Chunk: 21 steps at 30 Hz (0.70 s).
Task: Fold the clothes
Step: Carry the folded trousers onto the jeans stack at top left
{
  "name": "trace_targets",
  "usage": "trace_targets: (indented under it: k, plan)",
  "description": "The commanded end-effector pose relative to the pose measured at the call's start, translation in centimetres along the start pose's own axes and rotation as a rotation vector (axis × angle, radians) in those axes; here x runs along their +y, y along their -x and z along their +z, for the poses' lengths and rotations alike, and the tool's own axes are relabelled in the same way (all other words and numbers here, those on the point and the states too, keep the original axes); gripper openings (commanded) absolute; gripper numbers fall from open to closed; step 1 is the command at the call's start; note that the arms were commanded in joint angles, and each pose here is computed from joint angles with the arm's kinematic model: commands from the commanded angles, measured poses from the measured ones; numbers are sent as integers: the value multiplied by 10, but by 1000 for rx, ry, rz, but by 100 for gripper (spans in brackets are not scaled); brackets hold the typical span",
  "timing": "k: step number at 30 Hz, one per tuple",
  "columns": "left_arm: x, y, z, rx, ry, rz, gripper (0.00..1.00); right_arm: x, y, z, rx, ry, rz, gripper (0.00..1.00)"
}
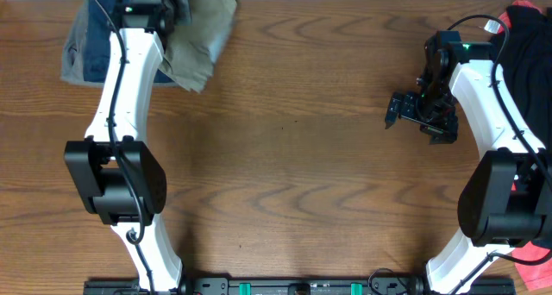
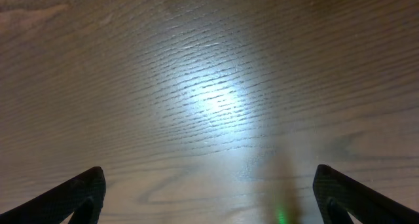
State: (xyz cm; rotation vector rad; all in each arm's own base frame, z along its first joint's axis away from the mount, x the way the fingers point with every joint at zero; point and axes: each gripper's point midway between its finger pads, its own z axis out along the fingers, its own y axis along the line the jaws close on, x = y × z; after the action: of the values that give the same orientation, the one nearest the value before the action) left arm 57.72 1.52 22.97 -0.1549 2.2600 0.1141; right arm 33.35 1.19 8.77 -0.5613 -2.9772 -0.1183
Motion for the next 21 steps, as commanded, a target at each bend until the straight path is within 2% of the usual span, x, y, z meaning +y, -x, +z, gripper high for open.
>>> trace_targets:
  k: [1,12,21]
  plan:
    - [20,24,-11,-56,47,-12,6,0,3,-4,-17,-4,-14,99]
    - [51,19,-10,-31,88,-85,6,0,3,-4,-17,-4,-14,99]
    - [50,50,-40,-140,76,-94,6,0,3,-4,-17,-4,-14,99]
